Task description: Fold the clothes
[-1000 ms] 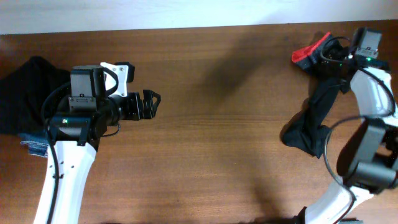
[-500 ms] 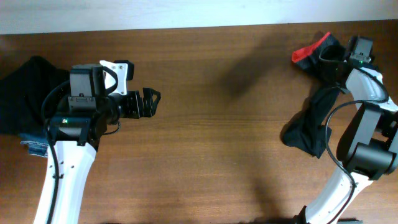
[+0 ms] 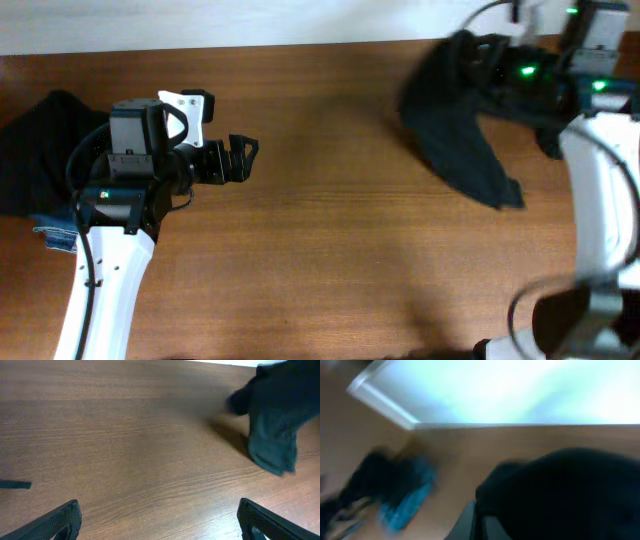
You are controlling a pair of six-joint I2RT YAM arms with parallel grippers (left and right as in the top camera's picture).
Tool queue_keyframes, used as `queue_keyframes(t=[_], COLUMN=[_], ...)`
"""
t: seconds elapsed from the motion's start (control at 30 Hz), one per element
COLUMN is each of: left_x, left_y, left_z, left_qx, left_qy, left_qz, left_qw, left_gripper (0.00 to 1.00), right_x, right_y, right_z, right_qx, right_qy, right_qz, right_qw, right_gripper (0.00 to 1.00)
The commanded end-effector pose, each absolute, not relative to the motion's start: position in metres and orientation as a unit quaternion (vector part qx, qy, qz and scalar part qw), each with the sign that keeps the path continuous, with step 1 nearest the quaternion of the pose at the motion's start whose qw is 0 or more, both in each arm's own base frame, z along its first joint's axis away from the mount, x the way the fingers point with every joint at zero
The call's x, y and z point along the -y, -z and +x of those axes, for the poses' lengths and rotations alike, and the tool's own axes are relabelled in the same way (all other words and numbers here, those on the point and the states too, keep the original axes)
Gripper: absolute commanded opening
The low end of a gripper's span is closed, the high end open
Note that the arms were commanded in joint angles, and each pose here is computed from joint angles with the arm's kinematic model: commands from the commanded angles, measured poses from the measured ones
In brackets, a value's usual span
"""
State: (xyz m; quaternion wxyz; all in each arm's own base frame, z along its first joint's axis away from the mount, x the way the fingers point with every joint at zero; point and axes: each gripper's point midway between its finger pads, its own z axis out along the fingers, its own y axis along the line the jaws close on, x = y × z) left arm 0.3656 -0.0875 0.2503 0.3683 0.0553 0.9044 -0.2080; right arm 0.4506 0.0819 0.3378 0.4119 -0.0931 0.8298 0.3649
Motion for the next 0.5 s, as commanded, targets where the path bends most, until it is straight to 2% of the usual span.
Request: queue_keyframes(t=[0.0,0.1,0.27,0.37,0.47], left_x=[0.088,0.088,0.088,0.088,0.088], left_y=[-0.259,-0.258,-0.258,-0.258,-0.257], left_z=[0.366,0.366,0.366,0.366,0.365], left_qx=[-0.899,-0.9,-0.899,-0.899,-0.9], left_qy=[0.211,0.21,0.206,0.206,0.206], left_qz=[0.06,0.063,0.072,0.072,0.071], left_qw=[0.379,0.378,0.38,0.38,0.377], left_gripper=[0.99,0.99,0.99,0.99,0.99], right_x=[-0.123,-0.11,-0.072,-0.05,-0.036], right_y=[-0.357,-0.335,-0.304,-0.289,-0.281], right_z=[0.417,0.419,0.418,0.415,0.412], right_qx=[-0.816,-0.865,-0.912,-0.93,-0.939], right_qy=[-0.344,-0.248,-0.146,-0.09,-0.05], right_qz=[-0.192,-0.151,-0.095,-0.069,-0.053], right_qw=[0.423,0.409,0.371,0.35,0.337], right_gripper=[0.04,0.04,0.04,0.12,0.15])
